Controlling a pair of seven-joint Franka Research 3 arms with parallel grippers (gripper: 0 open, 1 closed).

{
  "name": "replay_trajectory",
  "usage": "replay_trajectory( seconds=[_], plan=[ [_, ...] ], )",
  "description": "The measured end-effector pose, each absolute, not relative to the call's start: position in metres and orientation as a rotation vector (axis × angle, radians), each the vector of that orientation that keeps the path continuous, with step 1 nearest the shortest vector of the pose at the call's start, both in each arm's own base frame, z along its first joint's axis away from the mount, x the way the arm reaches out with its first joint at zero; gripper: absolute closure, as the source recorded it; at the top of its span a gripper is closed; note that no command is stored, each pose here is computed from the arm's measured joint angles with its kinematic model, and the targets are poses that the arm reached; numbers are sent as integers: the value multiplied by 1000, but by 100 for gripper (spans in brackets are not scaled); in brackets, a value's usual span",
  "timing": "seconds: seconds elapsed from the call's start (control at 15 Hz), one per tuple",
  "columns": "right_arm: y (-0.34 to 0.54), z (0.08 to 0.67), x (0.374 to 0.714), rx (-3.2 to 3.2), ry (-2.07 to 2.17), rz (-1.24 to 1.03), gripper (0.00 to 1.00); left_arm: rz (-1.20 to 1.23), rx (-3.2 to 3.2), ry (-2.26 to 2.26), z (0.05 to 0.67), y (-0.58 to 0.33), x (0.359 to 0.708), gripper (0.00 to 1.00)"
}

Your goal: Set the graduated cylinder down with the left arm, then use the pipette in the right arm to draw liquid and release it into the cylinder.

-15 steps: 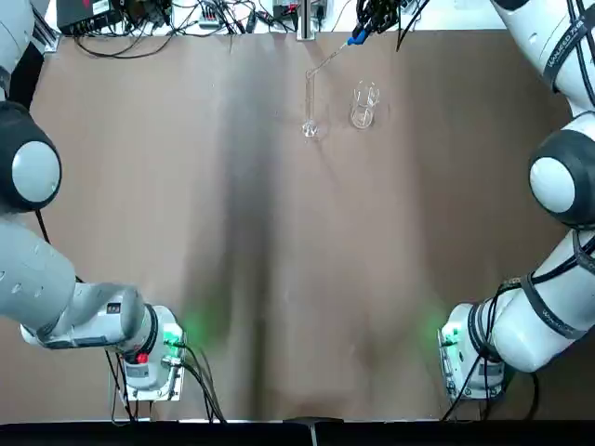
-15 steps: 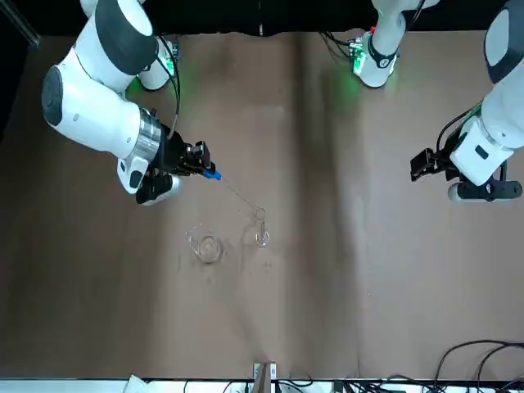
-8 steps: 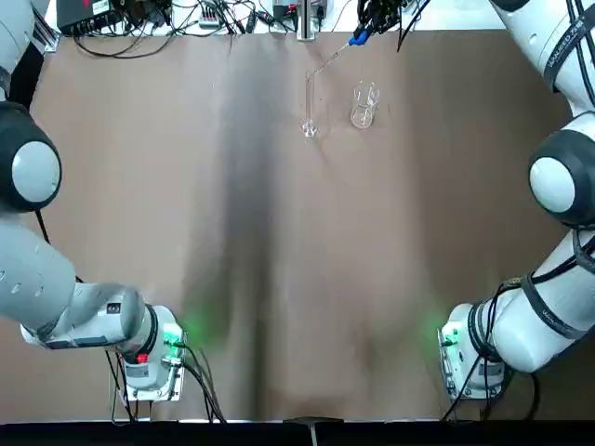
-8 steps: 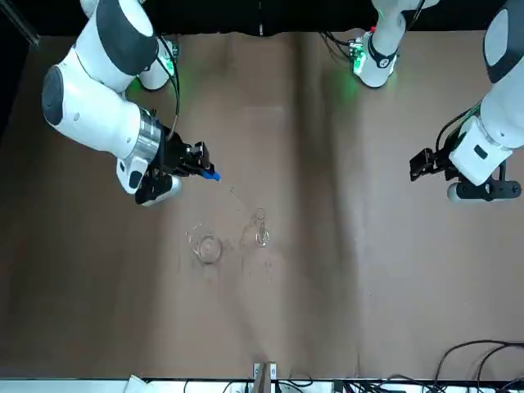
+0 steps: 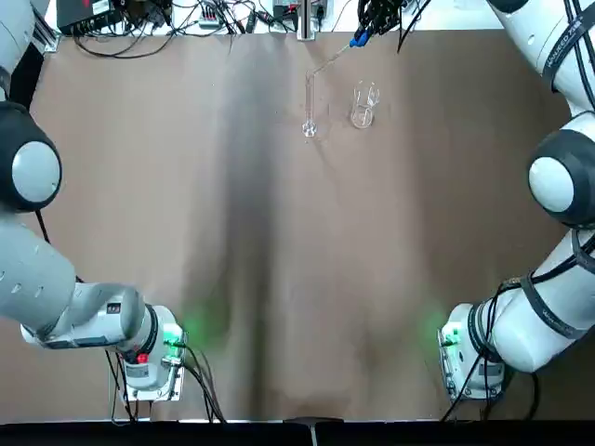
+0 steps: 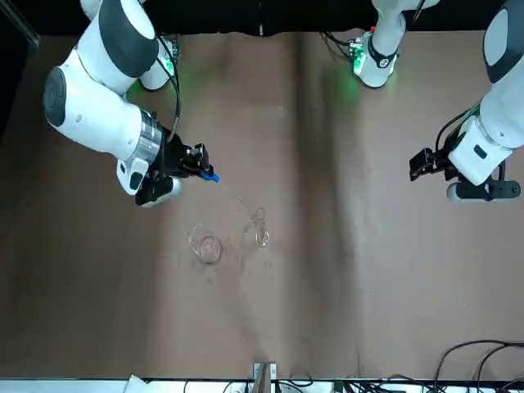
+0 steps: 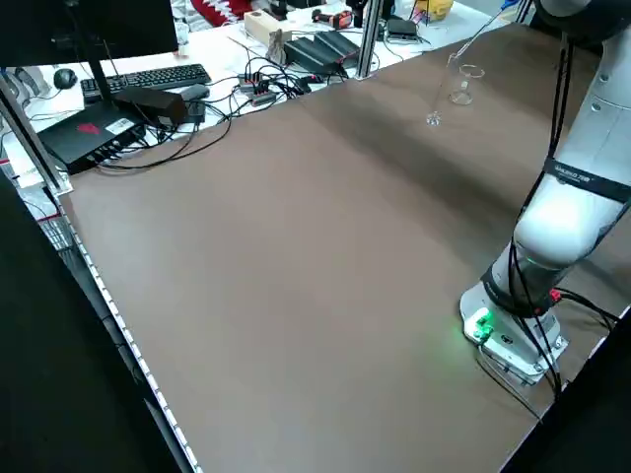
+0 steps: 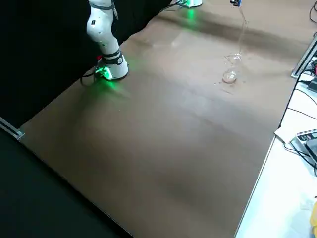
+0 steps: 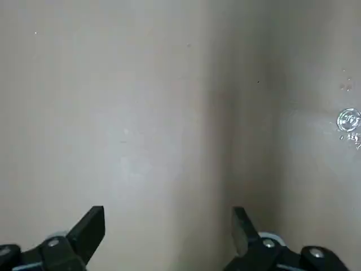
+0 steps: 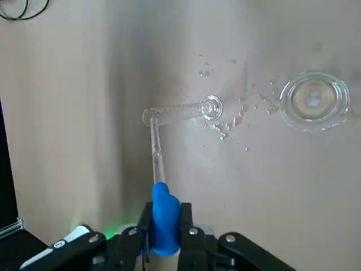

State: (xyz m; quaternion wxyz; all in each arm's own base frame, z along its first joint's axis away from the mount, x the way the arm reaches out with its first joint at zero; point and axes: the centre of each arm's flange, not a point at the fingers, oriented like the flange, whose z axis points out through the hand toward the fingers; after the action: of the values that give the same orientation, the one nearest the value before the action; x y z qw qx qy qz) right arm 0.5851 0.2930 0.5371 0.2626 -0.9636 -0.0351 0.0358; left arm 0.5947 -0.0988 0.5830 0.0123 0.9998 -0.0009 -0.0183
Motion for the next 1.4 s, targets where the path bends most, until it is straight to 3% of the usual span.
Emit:
replay_trajectory(
  seconds=[1.4],
  plan=[
    [292, 536, 585, -2631, -106, 89, 80, -57, 3117, 1, 583, -97, 595, 0]
  ],
)
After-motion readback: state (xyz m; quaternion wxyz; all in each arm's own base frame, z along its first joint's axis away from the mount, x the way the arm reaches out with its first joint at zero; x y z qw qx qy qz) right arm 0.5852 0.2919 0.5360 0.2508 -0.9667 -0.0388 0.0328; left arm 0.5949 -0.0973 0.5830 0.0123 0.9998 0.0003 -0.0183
